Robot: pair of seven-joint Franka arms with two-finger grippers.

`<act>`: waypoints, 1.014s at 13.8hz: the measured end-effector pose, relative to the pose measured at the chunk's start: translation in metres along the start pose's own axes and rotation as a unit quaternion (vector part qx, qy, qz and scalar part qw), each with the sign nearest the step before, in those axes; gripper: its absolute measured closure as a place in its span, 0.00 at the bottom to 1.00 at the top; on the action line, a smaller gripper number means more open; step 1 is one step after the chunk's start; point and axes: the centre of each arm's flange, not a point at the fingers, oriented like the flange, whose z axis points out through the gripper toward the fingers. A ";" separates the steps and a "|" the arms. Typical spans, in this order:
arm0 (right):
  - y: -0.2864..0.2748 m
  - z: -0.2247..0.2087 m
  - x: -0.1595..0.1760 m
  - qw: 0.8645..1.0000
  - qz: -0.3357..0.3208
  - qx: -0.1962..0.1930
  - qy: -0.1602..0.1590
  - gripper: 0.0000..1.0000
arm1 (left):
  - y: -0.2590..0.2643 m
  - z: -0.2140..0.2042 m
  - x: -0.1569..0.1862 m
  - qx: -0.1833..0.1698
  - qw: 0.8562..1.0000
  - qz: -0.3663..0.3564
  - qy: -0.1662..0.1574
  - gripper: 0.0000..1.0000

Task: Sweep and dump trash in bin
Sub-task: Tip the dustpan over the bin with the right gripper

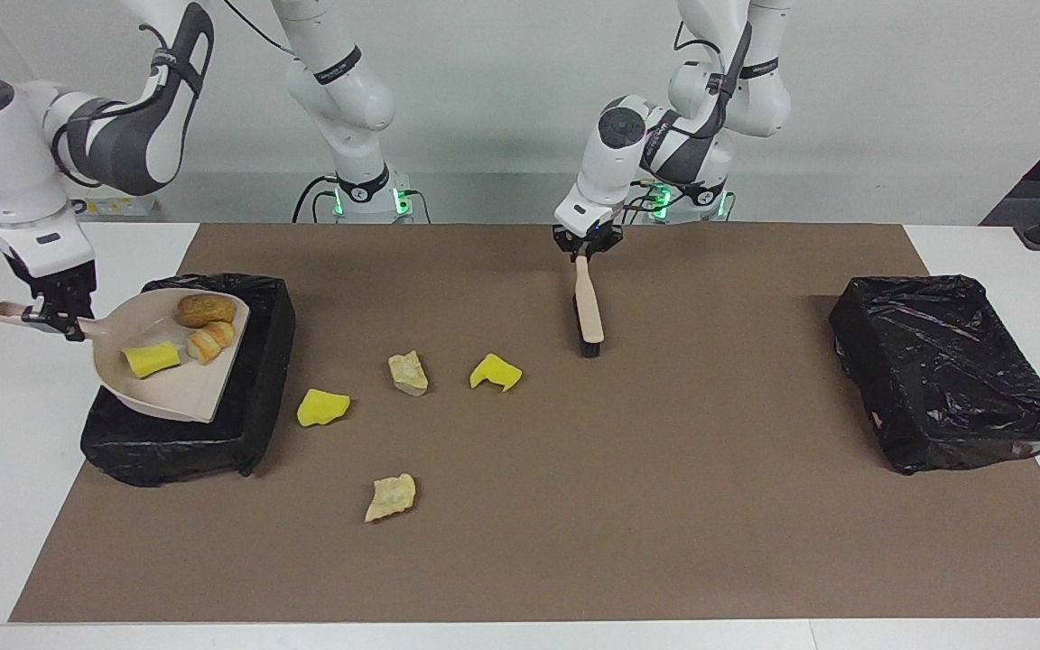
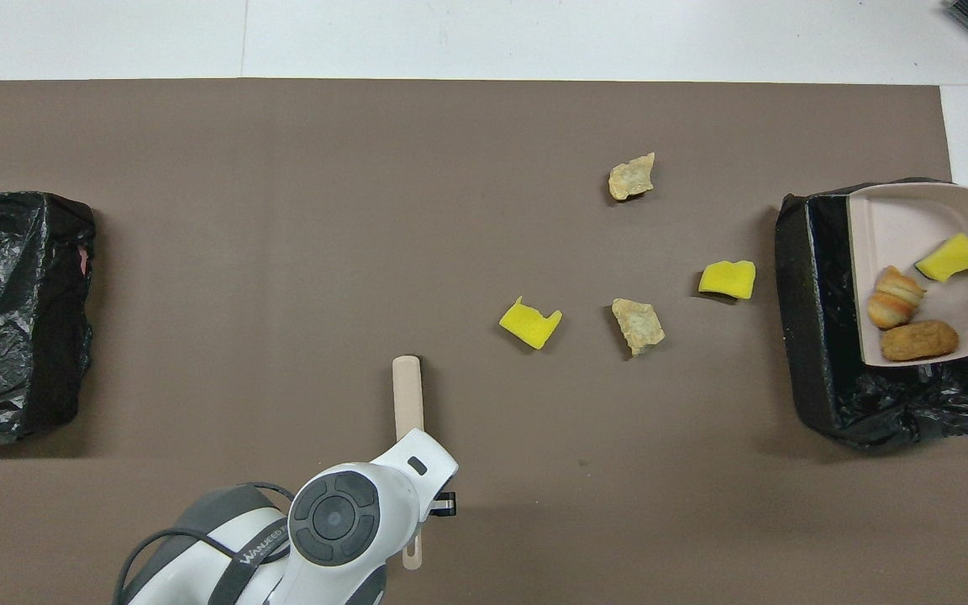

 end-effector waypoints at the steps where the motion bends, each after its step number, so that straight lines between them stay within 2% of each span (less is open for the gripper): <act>1: 0.001 -0.002 0.003 1.000 -0.007 0.004 -0.022 0.67 | 0.000 0.000 0.000 0.000 1.000 -0.006 0.000 0.74; 6: 0.017 -0.007 0.047 0.990 -0.037 0.018 -0.138 0.67 | 0.000 0.000 0.000 0.000 1.000 -0.025 0.000 0.74; 10: 0.022 -0.013 0.073 0.975 -0.057 0.035 -0.212 0.67 | -0.001 -0.002 0.006 -0.003 0.999 -0.036 0.001 0.34; 13: 0.025 -0.023 0.081 0.962 -0.076 0.041 -0.260 0.67 | -0.025 -0.027 0.043 -0.023 0.996 -0.085 0.015 0.00; 14: 0.026 -0.028 0.084 0.957 -0.083 0.044 -0.275 0.67 | -0.038 -0.041 0.060 -0.030 0.994 -0.105 0.019 0.00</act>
